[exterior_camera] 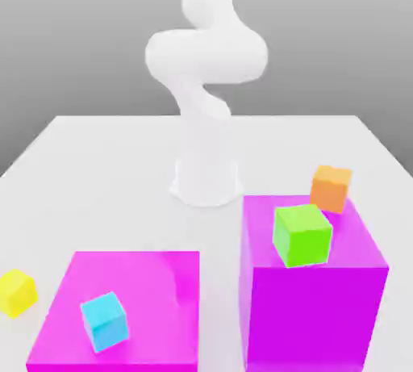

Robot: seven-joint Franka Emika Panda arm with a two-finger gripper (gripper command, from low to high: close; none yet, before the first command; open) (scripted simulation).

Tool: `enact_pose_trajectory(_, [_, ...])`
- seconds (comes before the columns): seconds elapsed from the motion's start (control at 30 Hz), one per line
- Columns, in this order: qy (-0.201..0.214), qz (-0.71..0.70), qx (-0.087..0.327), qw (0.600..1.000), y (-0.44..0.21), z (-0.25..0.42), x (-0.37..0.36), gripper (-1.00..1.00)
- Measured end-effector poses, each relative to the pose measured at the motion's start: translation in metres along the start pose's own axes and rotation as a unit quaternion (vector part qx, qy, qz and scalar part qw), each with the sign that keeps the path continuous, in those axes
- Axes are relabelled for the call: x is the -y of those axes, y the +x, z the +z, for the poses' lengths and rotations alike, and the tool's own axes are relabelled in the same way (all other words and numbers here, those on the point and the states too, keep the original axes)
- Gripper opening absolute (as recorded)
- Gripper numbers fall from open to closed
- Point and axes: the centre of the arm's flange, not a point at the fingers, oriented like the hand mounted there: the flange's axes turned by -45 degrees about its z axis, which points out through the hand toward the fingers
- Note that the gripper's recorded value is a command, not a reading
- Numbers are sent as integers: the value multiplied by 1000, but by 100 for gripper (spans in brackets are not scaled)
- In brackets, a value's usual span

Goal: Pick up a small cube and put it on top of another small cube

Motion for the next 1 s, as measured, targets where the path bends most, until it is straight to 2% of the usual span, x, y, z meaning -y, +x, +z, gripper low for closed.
enact_pose_trajectory(0.2, [-6,50,81,995,-18,113,-71,0])
enact_pose_trajectory(0.4, [-22,102,156,982,-68,209,-144,0])
enact_pose_trajectory(0.6, [-51,161,227,959,-149,282,-222,0])
enact_pose_trajectory(0.87, [-97,221,322,916,-287,341,-301,0])
enact_pose_trajectory(1.0, [-108,230,339,906,-336,371,-317,0])
